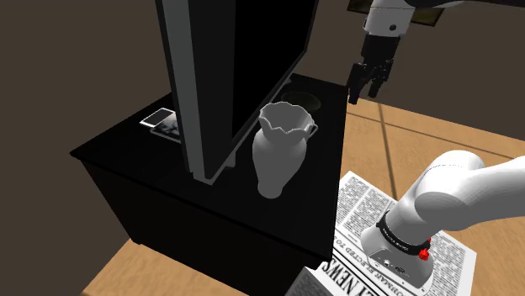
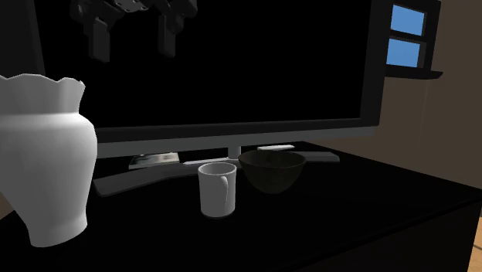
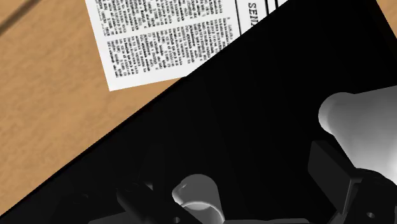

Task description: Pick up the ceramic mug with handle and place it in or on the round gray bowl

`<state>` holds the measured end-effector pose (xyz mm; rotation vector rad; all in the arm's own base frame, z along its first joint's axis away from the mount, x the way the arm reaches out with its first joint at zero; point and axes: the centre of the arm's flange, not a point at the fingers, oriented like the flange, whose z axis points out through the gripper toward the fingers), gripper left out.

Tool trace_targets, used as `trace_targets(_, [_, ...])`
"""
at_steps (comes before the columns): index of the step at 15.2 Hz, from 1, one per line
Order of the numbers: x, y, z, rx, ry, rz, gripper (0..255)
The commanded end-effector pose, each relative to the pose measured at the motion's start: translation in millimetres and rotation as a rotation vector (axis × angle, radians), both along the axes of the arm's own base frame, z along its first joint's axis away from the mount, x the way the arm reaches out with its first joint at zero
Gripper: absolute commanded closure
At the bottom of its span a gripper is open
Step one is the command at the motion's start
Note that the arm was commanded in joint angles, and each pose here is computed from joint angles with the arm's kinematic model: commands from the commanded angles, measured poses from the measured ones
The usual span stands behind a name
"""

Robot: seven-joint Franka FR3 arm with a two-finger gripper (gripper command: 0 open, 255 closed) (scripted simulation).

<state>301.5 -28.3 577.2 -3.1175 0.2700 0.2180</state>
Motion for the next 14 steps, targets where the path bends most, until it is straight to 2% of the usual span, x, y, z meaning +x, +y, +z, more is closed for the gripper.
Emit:
trace_targets(1, [0.0, 0.0, 0.0, 0.000, 0.000, 0.000, 0])
trace_targets(14, [105.0, -4.4, -122.9, -0.048, -0.082, 0.056, 0])
